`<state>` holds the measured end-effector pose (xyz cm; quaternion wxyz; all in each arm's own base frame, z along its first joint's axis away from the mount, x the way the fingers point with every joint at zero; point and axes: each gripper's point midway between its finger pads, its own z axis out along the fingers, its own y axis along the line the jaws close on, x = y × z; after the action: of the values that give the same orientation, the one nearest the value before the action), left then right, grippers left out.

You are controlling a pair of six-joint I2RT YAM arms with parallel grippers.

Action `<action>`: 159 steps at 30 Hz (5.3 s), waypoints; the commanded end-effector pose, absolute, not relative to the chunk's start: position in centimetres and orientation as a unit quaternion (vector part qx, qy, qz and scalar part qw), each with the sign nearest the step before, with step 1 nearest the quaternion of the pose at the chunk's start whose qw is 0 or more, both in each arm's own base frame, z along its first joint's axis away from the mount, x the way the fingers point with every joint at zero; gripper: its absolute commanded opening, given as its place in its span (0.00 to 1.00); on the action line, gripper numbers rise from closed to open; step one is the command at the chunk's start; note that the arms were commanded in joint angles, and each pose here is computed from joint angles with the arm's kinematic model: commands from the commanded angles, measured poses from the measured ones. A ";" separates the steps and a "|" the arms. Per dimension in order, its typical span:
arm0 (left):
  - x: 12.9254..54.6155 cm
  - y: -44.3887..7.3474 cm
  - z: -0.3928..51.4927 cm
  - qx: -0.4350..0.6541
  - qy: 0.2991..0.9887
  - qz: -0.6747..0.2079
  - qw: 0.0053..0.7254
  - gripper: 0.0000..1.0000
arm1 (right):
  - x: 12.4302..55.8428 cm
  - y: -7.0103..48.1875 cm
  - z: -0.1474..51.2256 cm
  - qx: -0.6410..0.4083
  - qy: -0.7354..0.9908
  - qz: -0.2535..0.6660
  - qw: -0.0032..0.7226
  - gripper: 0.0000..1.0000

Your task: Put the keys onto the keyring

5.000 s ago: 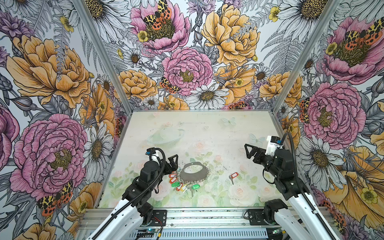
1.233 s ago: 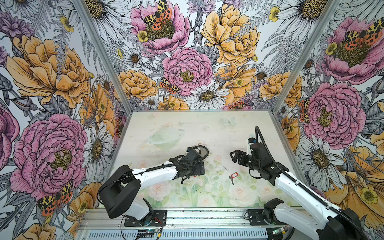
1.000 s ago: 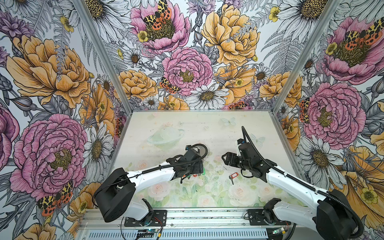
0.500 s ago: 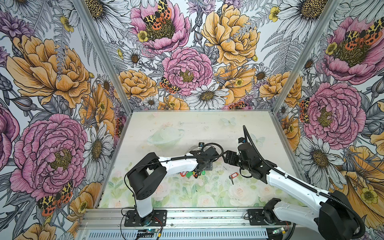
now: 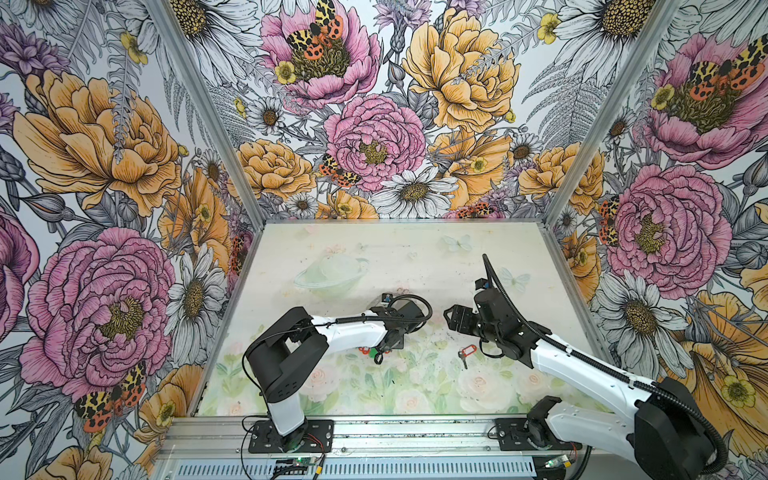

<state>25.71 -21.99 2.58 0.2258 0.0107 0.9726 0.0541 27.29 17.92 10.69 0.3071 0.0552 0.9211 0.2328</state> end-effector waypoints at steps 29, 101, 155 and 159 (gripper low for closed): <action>24.6 -16.4 3.3 -0.110 0.946 -0.153 0.264 0.57 | 23.8 36.2 9.6 -0.340 0.872 0.206 0.286 0.45; 22.7 -13.2 0.6 -0.171 0.941 -0.146 0.254 0.64 | 29.3 37.6 5.6 -0.331 0.874 0.061 0.349 0.52; 22.3 -12.6 -0.3 -0.181 0.942 -0.136 0.250 0.66 | 30.1 36.4 3.1 -0.311 0.896 -0.002 0.318 0.67; 22.3 -12.5 -0.5 -0.181 0.943 -0.132 0.247 0.66 | 30.4 36.2 3.9 -0.307 0.893 -0.011 0.327 0.65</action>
<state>25.39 -15.49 3.85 0.3115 -0.1687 0.9122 -0.2059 29.86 36.29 3.06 0.3146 -0.3184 0.8942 0.0054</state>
